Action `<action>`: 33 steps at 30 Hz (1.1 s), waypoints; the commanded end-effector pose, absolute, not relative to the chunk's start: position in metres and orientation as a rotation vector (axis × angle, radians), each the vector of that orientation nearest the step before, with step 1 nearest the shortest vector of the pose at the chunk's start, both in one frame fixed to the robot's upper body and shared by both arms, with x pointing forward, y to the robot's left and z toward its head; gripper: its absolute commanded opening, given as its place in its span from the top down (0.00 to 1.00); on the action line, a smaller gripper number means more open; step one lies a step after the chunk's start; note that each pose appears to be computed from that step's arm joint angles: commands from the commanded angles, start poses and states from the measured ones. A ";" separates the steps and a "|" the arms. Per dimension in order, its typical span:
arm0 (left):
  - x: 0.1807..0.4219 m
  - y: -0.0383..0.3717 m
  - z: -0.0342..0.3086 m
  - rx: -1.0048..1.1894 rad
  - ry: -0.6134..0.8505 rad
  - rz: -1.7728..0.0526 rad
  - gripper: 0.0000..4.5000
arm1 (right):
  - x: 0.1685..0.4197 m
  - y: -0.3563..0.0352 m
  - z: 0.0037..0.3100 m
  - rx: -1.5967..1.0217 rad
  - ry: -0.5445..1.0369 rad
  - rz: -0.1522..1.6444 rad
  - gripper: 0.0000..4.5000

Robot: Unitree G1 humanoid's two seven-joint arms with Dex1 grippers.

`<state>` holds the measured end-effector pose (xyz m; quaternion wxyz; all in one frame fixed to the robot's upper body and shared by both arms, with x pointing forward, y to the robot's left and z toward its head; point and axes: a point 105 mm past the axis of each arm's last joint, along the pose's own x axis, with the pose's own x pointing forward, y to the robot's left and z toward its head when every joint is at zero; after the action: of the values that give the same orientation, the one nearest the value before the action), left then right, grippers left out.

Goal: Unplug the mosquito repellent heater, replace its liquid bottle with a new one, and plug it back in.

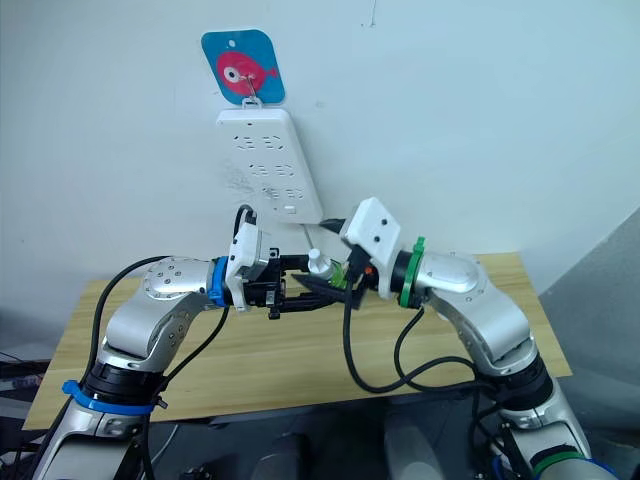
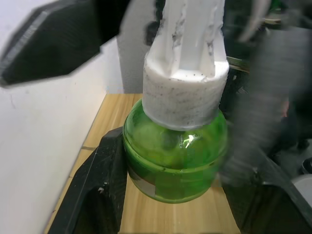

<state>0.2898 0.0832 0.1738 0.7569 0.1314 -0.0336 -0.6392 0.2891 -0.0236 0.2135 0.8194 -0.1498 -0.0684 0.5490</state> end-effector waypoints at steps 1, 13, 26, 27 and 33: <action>0.284 0.080 0.181 0.306 -0.114 -1.414 0.49 | 0.292 -0.043 0.228 -0.322 -0.176 1.150 0.00; 0.286 0.084 0.177 0.301 -0.108 -1.400 0.49 | 0.263 -0.060 0.229 -0.320 -0.078 1.310 0.00; 0.283 0.080 0.176 0.303 -0.108 -1.419 0.49 | 0.284 -0.017 0.233 -0.319 -0.178 1.239 0.00; 0.283 0.080 0.176 0.303 -0.108 -1.418 0.49 | 0.285 -0.019 0.232 -0.324 -0.175 1.237 0.00; 0.284 0.081 0.177 0.305 -0.107 -1.412 0.49 | 0.285 -0.045 0.228 -0.376 -0.115 1.230 0.00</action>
<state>0.2882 0.0841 0.1668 0.7581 0.1297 -0.0250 -0.6386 0.2870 -0.0360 0.2182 0.7963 -0.1692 -0.0375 0.5795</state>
